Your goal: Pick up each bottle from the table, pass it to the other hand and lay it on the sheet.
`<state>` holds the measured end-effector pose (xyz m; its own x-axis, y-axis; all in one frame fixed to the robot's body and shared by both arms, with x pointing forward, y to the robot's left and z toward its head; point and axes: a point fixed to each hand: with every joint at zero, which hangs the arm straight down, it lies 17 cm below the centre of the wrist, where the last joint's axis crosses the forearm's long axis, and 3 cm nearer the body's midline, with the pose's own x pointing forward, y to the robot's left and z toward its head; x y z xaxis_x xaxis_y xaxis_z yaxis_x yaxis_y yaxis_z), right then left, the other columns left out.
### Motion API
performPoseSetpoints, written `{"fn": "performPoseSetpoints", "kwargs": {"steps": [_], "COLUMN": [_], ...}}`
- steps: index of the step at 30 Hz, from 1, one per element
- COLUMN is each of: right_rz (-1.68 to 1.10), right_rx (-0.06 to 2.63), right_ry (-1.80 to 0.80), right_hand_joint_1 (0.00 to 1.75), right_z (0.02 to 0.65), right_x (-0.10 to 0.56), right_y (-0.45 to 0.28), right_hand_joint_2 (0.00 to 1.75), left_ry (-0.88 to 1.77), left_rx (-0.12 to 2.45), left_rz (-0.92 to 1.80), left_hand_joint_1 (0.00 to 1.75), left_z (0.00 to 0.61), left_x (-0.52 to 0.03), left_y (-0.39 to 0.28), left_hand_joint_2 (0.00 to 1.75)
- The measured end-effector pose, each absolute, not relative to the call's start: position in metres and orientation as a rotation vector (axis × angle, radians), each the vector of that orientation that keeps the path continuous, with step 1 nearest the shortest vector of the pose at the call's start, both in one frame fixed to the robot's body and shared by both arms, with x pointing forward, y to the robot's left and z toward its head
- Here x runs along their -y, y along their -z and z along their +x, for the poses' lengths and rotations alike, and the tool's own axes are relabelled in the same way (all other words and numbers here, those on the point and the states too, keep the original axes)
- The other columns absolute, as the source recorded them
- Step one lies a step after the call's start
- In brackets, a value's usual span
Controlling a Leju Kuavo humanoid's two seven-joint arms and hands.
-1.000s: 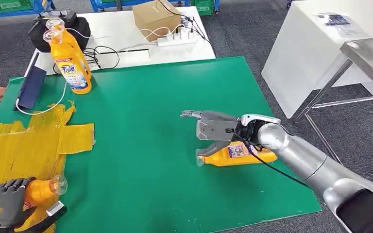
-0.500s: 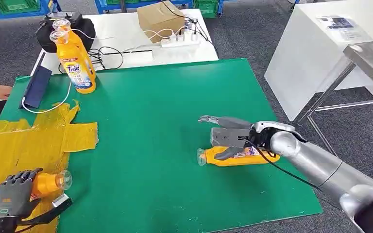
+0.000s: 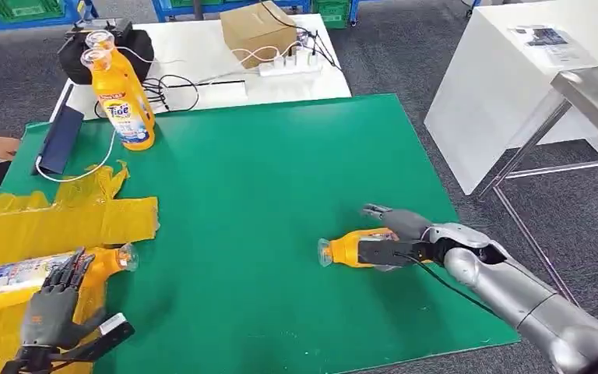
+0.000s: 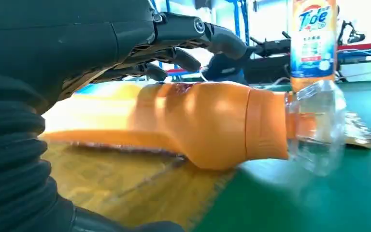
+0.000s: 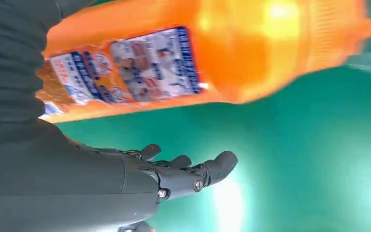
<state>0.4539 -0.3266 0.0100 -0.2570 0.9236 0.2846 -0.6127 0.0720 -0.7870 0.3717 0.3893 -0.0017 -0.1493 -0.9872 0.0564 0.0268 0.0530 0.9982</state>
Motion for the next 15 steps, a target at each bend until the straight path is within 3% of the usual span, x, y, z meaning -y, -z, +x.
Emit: {"fn": "performPoseSetpoints", "kwargs": {"steps": [13, 14, 15], "right_rz": [-0.534, -0.529, -0.519], "right_rx": [0.815, 0.777, 0.752], "right_ry": [-1.612, -1.619, -1.623], "right_hand_joint_1": [0.00, 0.54, 1.75], "right_z": [0.434, 0.429, 0.425], "right_x": [0.384, 0.394, 0.402], "right_y": [0.031, 0.036, 0.039], "right_hand_joint_2": [1.75, 1.75, 1.75], "left_ry": [1.274, 1.268, 1.263], "left_rx": [1.381, 1.389, 1.399], "left_rz": [1.039, 1.031, 1.027], "left_hand_joint_1": [0.00, 0.00, 0.00], "left_z": [0.375, 0.378, 0.381], "left_x": [-0.367, -0.365, -0.363], "left_y": [-0.003, -0.004, -0.007], "left_hand_joint_2": [1.75, 1.75, 1.75]}}
